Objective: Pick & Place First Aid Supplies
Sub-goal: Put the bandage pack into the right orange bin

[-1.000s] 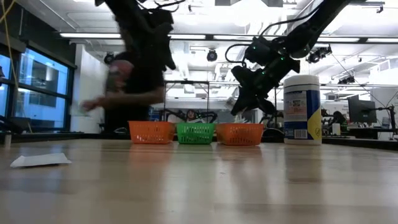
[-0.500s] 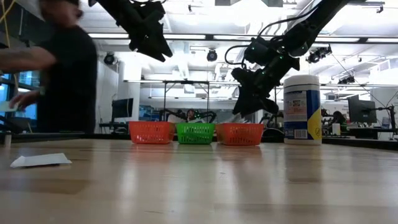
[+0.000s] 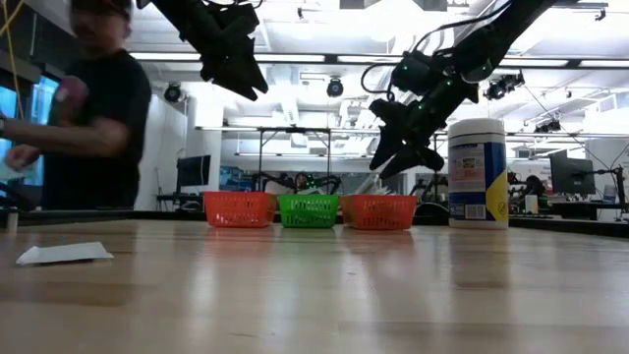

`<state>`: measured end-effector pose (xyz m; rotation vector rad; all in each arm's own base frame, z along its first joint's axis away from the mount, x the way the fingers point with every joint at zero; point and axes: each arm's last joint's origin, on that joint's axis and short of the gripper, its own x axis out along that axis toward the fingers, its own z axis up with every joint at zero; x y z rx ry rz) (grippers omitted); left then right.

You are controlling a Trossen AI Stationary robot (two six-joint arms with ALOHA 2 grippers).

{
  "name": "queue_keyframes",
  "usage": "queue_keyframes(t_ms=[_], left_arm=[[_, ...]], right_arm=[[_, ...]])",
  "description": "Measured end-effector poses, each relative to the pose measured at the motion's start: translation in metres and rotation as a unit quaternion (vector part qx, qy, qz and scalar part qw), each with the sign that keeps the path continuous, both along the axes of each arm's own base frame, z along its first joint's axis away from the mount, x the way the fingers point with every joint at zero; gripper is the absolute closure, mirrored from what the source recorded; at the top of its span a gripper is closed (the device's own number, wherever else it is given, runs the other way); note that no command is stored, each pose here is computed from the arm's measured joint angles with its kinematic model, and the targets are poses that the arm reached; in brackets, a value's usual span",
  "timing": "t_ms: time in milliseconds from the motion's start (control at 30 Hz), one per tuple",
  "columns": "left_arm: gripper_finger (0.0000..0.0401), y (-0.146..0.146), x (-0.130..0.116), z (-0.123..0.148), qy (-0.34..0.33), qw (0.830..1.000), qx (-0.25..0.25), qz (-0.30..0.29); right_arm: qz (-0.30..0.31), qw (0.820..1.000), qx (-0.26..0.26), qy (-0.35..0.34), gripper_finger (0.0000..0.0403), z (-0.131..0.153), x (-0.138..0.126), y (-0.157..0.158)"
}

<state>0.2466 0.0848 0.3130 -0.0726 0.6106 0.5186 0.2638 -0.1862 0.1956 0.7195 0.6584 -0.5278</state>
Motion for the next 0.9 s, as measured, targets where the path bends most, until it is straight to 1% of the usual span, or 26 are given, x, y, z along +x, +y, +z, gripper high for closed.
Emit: queue_keyframes(t_ms=[133, 367, 533, 700, 800, 900], left_arm=[[0.0124, 0.0, 0.0, 0.0, -0.002, 1.0, -0.006, 0.003], [0.0124, -0.001, 0.0, -0.001, -0.006, 1.0, -0.03, -0.003], [0.0124, -0.006, -0.002, -0.006, 0.004, 0.995, -0.088, -0.035], [0.0124, -0.013, -0.009, -0.015, 0.046, 0.982, -0.167, -0.07], [0.0124, -0.025, -0.011, -0.019, 0.079, 0.974, -0.193, -0.092], [0.0124, -0.044, -0.012, -0.023, 0.111, 0.963, -0.21, -0.124]], right_arm=[[0.006, 1.0, -0.018, -0.012, 0.0258, 0.011, -0.004, 0.001], [0.047, 0.997, -0.051, -0.045, 0.0258, 0.033, -0.011, 0.007], [0.087, 0.99, -0.076, -0.077, 0.0258, 0.052, -0.017, 0.014], [0.119, 0.982, -0.105, -0.103, 0.0258, 0.07, -0.022, 0.025], [0.136, 0.977, -0.118, -0.111, 0.0258, 0.077, -0.022, 0.035], [0.15, 0.974, -0.122, -0.119, 0.0258, 0.083, -0.022, 0.044]])
